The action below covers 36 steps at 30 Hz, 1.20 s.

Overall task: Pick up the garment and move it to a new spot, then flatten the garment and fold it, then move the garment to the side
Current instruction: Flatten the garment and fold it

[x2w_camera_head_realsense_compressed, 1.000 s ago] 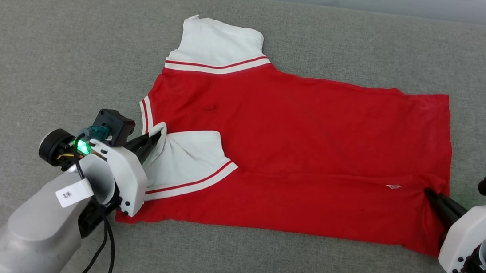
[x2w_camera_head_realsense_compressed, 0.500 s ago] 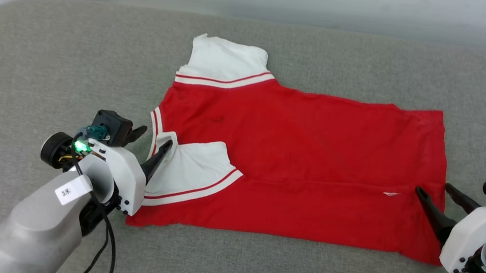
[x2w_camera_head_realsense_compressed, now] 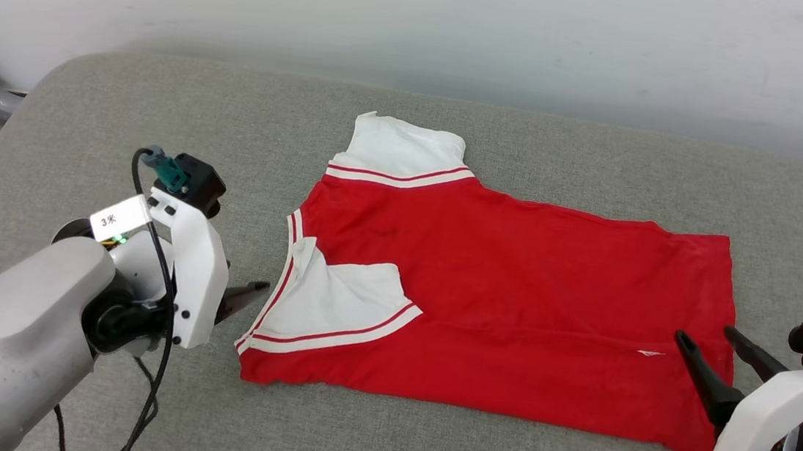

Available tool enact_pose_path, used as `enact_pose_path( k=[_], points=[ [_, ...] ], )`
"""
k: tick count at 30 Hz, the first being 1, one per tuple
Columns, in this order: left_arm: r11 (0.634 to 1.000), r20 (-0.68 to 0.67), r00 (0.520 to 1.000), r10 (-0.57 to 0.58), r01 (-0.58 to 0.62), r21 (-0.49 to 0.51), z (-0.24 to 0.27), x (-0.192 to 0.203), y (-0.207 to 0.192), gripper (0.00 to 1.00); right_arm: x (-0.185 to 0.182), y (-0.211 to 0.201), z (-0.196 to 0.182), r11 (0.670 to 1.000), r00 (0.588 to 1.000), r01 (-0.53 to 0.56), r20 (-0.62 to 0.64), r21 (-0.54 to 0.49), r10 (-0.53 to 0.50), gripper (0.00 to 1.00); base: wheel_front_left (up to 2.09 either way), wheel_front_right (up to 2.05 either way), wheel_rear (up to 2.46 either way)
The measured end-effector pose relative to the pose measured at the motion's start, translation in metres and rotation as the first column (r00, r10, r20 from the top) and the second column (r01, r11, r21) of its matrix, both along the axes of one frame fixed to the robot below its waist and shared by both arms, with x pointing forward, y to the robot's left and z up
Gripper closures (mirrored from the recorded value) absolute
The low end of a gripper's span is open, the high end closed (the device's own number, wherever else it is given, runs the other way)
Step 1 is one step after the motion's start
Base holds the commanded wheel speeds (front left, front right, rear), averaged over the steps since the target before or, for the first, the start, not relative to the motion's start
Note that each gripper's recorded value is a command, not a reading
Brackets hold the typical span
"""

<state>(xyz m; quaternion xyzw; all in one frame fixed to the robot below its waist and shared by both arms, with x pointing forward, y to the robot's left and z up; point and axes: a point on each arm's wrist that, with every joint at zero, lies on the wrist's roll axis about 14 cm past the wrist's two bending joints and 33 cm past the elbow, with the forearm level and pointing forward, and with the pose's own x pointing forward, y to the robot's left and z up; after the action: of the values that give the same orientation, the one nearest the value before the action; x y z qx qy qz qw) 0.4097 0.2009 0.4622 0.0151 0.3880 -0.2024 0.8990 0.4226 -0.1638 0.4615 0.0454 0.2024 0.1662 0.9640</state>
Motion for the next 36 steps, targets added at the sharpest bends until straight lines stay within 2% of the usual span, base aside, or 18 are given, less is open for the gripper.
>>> enact_pose_path(
  k=[5,16,22,28,29,30,31,36],
  points=[
    [0.999,-0.147,0.988,-0.038,0.043,0.030,-0.013,-0.018,-0.002,0.00,-0.001,0.001,0.002,1.000,1.000,0.002,0.002,0.004,-0.002,0.00,0.00,0.00,0.00],
    [0.994,-0.323,0.944,-0.067,0.091,0.060,-0.064,-0.036,-0.013,0.00,0.002,-0.008,-0.004,1.000,0.999,0.029,-0.013,0.005,-0.029,0.00,0.00,0.00,0.00],
    [0.992,-0.366,0.930,-0.036,0.077,0.097,-0.091,-0.038,-0.007,0.00,0.000,-0.013,-0.012,0.999,0.999,0.044,-0.032,0.003,-0.044,0.00,0.00,0.00,0.00],
    [0.993,-0.387,0.922,-0.033,0.075,0.093,-0.100,-0.042,-0.009,0.00,-0.001,-0.016,-0.014,0.999,0.998,0.050,-0.040,0.000,-0.050,0.00,0.00,0.00,0.00],
    [0.993,-0.385,0.922,-0.036,0.077,0.092,-0.100,-0.043,-0.010,0.50,-0.001,-0.016,-0.014,0.999,0.998,0.050,-0.040,0.000,-0.050,0.00,0.00,0.00,0.00],
    [0.993,-0.378,0.925,-0.038,0.078,0.091,-0.099,-0.043,-0.011,0.87,-0.001,-0.016,-0.013,0.999,0.998,0.049,-0.038,-0.001,-0.049,0.00,0.00,0.00,0.00],
    [0.993,-0.372,0.927,-0.042,0.080,0.088,-0.098,-0.043,-0.012,1.00,-0.001,-0.015,-0.012,0.999,0.998,0.048,-0.036,-0.002,-0.048,0.00,0.00,0.00,0.00],
    [0.992,-0.326,0.943,-0.063,0.094,0.079,-0.090,-0.045,-0.015,1.00,0.004,-0.018,0.001,0.999,0.999,0.034,-0.010,-0.027,-0.035,0.00,0.00,0.00,0.00]
  ],
)
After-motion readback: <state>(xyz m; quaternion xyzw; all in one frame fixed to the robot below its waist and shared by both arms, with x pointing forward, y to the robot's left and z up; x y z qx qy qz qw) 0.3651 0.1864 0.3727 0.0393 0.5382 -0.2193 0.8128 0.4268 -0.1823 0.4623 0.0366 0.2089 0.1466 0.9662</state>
